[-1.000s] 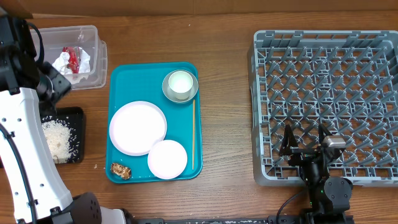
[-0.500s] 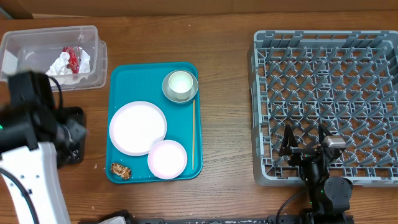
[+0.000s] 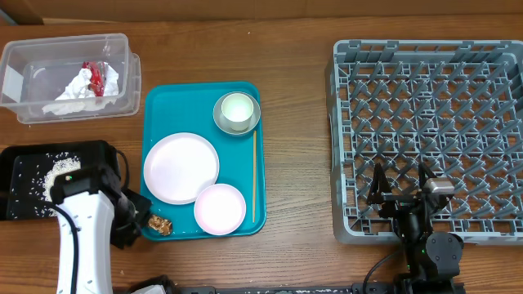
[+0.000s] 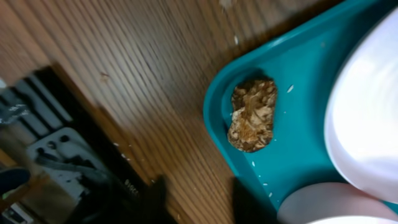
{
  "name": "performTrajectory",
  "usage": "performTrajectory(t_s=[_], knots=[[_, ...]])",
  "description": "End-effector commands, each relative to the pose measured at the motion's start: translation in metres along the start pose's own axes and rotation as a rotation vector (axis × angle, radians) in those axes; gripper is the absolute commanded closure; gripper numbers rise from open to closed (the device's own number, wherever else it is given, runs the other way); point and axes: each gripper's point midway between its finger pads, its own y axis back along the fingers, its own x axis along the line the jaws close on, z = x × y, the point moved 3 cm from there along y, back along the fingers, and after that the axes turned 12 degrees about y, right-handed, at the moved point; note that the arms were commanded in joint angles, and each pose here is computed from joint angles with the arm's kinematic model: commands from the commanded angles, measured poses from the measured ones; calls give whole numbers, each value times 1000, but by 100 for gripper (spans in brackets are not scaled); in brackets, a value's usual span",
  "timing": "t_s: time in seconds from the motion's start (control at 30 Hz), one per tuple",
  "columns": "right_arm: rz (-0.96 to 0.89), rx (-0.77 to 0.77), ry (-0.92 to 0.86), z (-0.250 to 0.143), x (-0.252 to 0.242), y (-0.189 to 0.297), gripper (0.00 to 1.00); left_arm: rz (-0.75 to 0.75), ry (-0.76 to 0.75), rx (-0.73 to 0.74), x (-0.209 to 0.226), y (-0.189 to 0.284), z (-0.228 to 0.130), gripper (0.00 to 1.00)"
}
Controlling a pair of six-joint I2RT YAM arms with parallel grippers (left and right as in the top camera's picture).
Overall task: Sort waste into correct bins and load items into the dishwasher
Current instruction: 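Move the left gripper to the brown food scrap and grasp it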
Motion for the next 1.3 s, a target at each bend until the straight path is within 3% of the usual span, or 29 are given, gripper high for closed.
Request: performTrajectory(t_s=[0.0, 0.2, 0.4, 0.7, 0.87, 1.1, 1.27], knots=[[-18, -6, 6, -1, -3, 0, 0, -30, -15, 51, -4, -17, -9, 34], [-18, -6, 6, -1, -3, 0, 0, -48, -14, 35, -6, -41, -9, 25], [-18, -6, 6, -1, -3, 0, 0, -102, -9, 31, -13, -65, -12, 25], [-18, -6, 6, -1, -3, 0, 0, -184, -7, -14, -28, -73, -4, 37], [-18, -6, 6, -1, -3, 0, 0, -200, -7, -23, -32, -73, -2, 37], [-18, -6, 6, -1, -3, 0, 0, -238, -14, 46, -41, -75, -9, 46], [-18, -6, 6, -1, -3, 0, 0, -162, -12, 50, -28, -75, -12, 46]])
